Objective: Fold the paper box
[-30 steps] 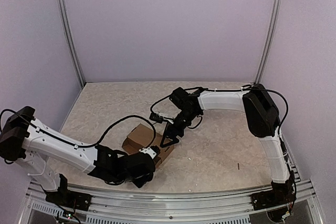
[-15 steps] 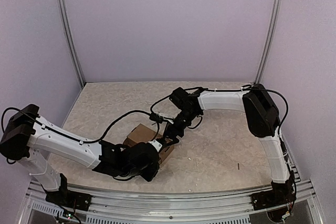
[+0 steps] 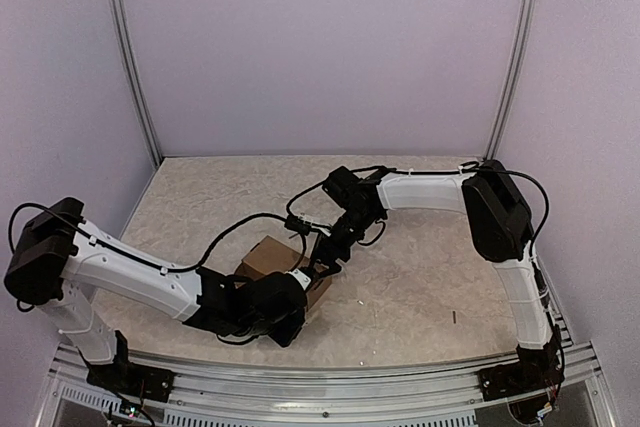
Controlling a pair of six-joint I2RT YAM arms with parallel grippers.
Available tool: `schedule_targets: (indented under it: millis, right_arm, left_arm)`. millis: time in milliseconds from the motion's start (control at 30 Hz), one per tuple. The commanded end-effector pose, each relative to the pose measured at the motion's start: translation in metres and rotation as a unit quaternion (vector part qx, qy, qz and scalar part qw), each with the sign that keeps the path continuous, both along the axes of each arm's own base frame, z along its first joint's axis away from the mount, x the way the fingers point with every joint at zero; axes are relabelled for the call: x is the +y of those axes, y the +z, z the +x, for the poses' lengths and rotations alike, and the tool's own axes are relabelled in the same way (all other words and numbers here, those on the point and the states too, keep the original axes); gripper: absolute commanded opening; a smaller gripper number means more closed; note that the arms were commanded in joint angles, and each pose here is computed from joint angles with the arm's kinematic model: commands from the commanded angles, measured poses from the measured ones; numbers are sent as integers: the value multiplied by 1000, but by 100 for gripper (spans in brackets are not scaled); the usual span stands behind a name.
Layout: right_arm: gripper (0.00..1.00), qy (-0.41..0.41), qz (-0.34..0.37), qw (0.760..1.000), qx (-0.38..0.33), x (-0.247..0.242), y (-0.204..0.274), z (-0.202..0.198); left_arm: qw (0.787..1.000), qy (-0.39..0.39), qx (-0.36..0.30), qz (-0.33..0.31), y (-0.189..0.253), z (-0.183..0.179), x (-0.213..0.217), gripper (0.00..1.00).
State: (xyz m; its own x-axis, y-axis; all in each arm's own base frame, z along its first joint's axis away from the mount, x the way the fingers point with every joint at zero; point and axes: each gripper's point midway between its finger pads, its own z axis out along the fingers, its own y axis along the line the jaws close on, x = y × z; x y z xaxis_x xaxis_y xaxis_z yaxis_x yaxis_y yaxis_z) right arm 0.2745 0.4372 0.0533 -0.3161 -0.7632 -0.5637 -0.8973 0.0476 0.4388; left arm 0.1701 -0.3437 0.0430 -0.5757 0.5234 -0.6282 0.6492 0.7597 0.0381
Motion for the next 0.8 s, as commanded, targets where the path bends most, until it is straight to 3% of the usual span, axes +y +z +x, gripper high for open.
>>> schedule_targets:
  millis: [0, 467, 767]
  right_arm:
    - [74, 8, -56, 998, 9, -14, -30, -14]
    - [74, 8, -56, 998, 11, -14, -30, -15]
    - [73, 8, -55, 998, 22, -15, -31, -18]
  left_arm:
    - [1000, -1, 12, 16, -8, 0, 1, 16]
    - [1000, 0, 12, 6, -5, 8, -1, 0]
    - [1000, 12, 4, -8, 4, 19, -3, 0]
